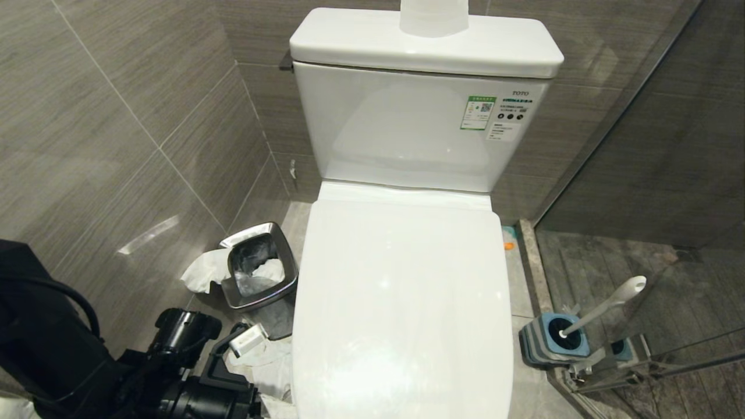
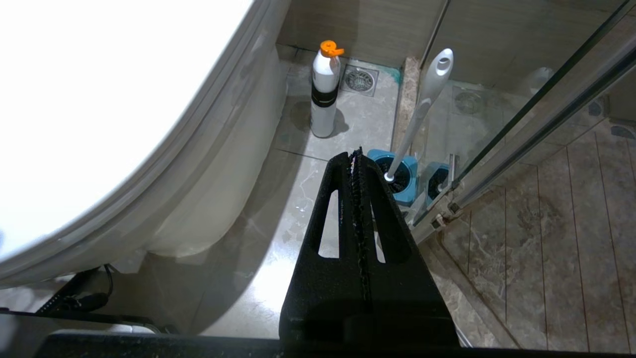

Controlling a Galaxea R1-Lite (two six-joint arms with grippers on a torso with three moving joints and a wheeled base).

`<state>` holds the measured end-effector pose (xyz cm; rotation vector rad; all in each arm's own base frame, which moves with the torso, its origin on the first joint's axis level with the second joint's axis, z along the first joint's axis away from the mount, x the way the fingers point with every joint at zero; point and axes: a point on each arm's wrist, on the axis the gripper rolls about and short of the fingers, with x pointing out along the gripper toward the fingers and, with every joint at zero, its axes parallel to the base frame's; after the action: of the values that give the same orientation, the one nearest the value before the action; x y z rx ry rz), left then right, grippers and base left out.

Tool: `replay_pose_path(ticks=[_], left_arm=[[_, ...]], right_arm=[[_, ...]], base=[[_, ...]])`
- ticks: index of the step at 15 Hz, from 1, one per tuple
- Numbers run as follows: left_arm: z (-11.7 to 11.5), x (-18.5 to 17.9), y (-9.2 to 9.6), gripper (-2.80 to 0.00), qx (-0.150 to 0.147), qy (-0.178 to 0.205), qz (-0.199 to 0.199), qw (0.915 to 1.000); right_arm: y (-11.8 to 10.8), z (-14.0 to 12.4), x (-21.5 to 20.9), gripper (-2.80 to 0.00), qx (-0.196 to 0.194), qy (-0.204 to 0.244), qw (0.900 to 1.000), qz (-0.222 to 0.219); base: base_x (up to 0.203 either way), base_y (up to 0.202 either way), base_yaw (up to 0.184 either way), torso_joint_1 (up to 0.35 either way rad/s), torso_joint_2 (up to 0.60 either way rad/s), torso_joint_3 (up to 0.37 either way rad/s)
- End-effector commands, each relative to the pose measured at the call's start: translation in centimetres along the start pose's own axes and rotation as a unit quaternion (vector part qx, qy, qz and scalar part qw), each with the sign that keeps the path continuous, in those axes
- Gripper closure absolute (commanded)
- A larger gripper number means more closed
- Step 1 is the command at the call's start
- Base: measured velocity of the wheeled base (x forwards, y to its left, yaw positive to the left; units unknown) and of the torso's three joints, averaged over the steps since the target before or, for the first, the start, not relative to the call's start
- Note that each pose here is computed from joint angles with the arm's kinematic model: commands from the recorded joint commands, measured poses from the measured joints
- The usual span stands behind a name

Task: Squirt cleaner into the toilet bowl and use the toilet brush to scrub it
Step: Use the left hand to lift the toilet lid slightly

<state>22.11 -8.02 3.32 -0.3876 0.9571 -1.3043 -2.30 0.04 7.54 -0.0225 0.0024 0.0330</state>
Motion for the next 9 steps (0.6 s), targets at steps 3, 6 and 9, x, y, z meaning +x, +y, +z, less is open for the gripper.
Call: replay_pose_path(ticks=[3,6,9], left_arm=[[0.25,0.18,-1.09,-2.8,0.014,0.0,-0.035,0.9993],[0.45,0.02,-1.42,-2.8,0.021,-0.004,-0.037,0.9991],[0.83,-0.62,-1.62,-2.8,0.031,-0.018,-0.036,0.9987]], right_arm=[[0.0,-0.01,0.01,0.0,0.0,0.001,1.0,0.0],[0.0,-0.01,0.01,0.0,0.0,0.001,1.0,0.0],[0.0,-0.01,0.01,0.0,0.0,0.001,1.0,0.0]], base=[[0.0,0.0,0.0,0.0,0.0,0.0],[0.0,0.0,0.0,0.0,0.0,0.0],[0.0,0.0,0.0,0.0,0.0,0.0]])
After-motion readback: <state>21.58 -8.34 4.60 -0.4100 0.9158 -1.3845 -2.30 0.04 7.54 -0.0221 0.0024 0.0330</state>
